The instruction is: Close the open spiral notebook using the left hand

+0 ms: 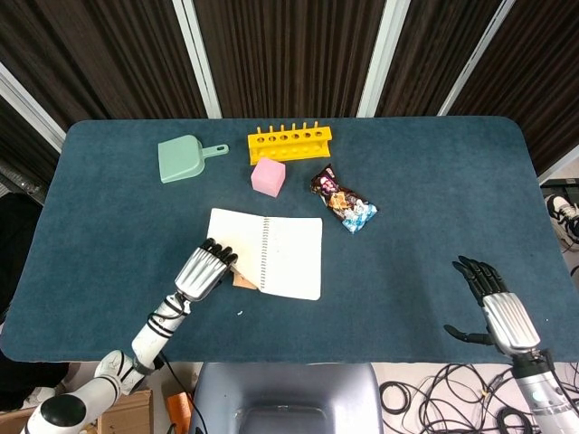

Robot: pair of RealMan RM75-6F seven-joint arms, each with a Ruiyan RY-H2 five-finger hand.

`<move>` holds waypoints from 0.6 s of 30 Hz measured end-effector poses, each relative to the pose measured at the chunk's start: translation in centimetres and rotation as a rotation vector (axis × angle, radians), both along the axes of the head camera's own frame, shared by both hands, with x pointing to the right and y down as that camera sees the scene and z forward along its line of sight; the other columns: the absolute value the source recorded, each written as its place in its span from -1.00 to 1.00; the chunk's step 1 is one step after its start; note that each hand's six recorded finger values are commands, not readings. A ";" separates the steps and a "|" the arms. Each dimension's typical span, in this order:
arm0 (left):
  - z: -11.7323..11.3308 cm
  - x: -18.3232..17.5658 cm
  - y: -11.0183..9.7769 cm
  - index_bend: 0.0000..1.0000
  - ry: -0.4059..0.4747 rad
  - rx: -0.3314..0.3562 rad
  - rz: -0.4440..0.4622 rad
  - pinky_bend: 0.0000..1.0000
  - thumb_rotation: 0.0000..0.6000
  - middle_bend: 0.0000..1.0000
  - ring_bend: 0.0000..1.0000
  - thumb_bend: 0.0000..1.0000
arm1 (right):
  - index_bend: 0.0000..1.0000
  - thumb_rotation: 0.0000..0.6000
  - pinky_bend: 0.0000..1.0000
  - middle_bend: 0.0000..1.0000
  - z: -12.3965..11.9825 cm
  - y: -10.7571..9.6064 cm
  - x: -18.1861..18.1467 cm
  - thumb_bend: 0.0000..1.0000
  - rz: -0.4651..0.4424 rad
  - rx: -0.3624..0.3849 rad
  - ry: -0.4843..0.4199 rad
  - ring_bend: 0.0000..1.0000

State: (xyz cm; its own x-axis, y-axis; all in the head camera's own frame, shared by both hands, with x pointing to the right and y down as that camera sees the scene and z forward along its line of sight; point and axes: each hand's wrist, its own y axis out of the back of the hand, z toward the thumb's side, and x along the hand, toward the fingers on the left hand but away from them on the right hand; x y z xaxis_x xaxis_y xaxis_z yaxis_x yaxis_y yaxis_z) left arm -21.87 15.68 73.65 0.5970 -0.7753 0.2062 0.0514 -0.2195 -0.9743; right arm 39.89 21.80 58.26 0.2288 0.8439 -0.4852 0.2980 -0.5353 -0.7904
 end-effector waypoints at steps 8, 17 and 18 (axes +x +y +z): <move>-3.3 -3.3 0.4 0.11 -0.036 0.152 0.104 -0.16 1.00 0.07 0.20 0.23 | -0.88 1.00 -0.89 -0.94 0.0 0.2 0.1 -1.00 0.005 0.000 0.000 -1.00; -5.7 -2.8 1.4 0.11 -0.082 0.278 0.285 -0.24 1.00 0.05 0.15 0.20 | -0.88 1.00 -0.89 -0.94 0.1 0.4 0.2 -1.00 0.012 -0.001 0.001 -1.00; -5.8 -2.3 1.3 0.11 -0.086 0.289 0.307 -0.24 1.00 0.05 0.14 0.20 | -0.88 1.00 -0.89 -0.94 0.1 0.4 0.2 -1.00 0.012 -0.001 0.000 -1.00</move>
